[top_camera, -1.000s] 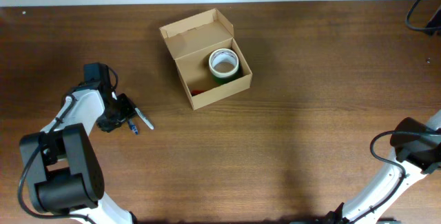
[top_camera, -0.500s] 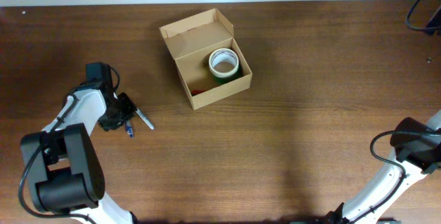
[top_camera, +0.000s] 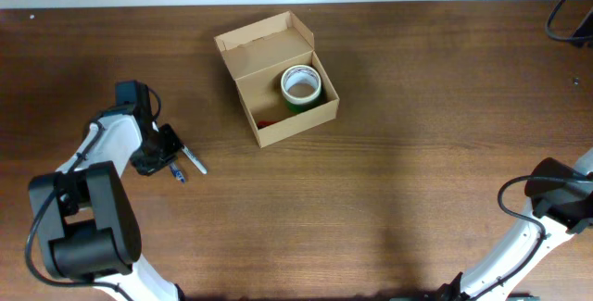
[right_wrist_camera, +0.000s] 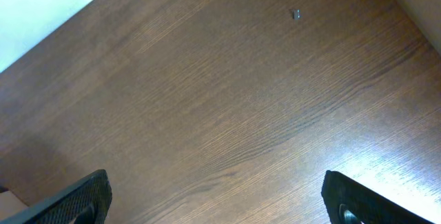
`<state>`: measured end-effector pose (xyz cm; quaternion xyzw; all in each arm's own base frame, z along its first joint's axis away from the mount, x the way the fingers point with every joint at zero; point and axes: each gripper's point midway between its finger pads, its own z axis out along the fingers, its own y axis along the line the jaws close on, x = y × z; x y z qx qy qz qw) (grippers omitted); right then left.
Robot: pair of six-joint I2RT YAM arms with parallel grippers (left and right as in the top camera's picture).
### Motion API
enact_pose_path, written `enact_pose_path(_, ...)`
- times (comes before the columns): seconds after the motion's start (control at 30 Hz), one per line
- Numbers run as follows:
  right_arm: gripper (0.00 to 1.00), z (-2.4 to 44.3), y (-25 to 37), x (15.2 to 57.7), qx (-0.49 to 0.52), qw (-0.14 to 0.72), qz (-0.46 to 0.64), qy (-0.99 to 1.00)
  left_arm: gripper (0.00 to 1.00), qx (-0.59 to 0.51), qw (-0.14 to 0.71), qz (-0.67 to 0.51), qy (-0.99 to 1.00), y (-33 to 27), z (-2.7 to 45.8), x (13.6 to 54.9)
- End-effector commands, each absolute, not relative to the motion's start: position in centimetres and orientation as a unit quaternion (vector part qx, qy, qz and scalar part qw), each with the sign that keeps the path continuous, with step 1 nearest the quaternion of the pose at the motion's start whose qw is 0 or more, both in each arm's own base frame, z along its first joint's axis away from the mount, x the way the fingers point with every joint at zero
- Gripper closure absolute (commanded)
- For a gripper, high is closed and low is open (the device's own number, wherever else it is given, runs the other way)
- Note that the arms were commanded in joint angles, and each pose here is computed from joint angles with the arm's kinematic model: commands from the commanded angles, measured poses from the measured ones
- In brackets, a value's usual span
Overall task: Pack container
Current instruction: 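Grasp the blue pen with the left gripper, then carry the blue pen over the box with the left gripper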
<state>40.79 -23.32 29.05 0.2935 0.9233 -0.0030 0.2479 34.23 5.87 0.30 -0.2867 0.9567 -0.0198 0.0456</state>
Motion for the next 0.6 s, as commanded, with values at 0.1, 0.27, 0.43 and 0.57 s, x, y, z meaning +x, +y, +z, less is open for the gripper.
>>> enact_pose_path(0.1,0.01,29.6,-22.9,40.7,0.294,0.253,0.000,0.922,0.98,-0.181,0.099,-0.013,0.978,6.8,6.3,39.1)
enact_pose_path(0.27,0.01,29.6,-22.9,40.7,0.294,0.253,0.000,0.922,0.98,-0.082,0.171,-0.005,0.982,7.2,14.7,43.1)
enact_pose_path(0.43,0.01,29.6,-22.9,40.7,0.294,0.253,0.000,0.922,0.96,0.051,0.270,-0.044,0.961,4.8,24.7,45.6)
enact_pose_path(0.57,0.01,29.6,-22.9,40.7,0.294,0.253,0.000,0.922,0.93,0.181,0.332,-0.049,0.924,0.9,31.3,45.5)
